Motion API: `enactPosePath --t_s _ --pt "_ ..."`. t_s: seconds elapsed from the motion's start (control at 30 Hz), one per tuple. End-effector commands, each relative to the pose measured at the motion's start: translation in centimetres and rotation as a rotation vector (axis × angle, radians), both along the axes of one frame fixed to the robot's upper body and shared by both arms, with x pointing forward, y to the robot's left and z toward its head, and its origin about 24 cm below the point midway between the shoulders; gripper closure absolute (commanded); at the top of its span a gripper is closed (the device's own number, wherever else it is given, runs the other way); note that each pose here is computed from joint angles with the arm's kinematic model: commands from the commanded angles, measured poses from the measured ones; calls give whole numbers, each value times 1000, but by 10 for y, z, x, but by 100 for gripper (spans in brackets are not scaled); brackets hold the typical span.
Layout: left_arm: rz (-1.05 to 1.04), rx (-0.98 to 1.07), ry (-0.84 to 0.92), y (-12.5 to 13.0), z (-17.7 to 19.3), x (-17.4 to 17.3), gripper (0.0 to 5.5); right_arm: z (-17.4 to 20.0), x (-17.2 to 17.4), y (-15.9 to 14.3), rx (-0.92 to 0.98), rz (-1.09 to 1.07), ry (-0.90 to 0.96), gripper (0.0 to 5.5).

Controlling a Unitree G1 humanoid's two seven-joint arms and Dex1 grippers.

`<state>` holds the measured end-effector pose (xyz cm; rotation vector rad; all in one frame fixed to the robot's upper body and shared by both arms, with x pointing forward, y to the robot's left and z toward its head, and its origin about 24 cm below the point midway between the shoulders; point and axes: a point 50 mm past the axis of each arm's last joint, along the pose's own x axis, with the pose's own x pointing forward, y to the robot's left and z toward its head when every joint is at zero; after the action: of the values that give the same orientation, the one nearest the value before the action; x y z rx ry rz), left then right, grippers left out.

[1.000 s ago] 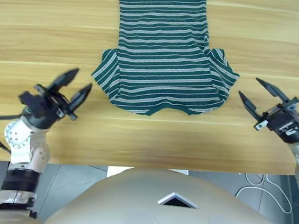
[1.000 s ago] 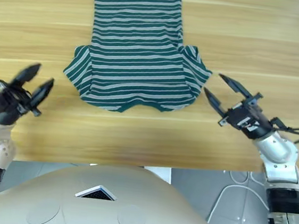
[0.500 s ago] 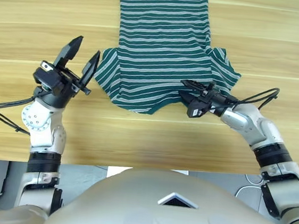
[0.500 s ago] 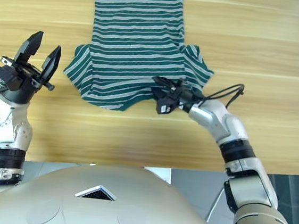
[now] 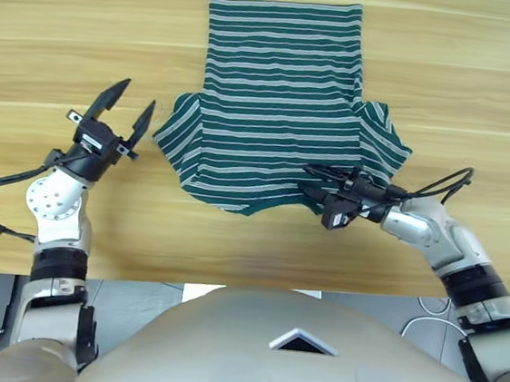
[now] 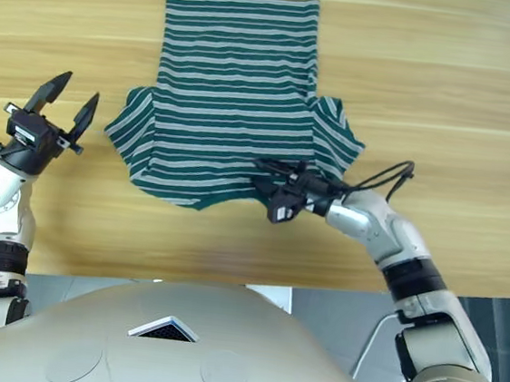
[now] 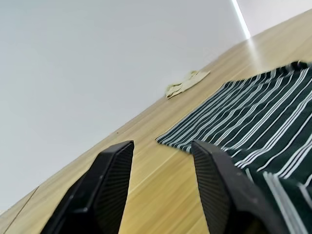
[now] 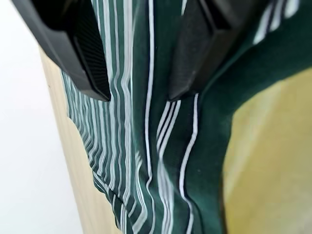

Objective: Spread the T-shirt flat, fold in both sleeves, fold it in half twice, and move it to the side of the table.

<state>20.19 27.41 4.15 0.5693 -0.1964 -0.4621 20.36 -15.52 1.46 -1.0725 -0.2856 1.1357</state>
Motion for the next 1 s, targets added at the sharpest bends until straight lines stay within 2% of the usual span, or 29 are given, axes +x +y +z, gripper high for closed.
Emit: enactPosePath --t_s 0.03,0.13,0.27,0.37,0.47,0.83,1.0 --pt "-9 270 16 16 5 6 329 35 14 3 272 -87 -92 332" --pt "-85 568 59 29 17 -14 329 73 23 4 562 -169 -132 332" --pt "-266 811 227 18 1 -48 329 88 36 -6 609 -248 -170 332" --pt "-333 830 221 0 1 -52 329 88 38 -11 574 -271 -185 332" --pt "-351 869 236 -8 -7 -49 329 87 39 -12 565 -278 -189 332" --pt "-226 943 155 -12 -33 -3 329 74 36 -20 532 -325 -184 332" --pt "-229 961 153 -10 -39 4 329 72 38 -21 528 -329 -186 332"
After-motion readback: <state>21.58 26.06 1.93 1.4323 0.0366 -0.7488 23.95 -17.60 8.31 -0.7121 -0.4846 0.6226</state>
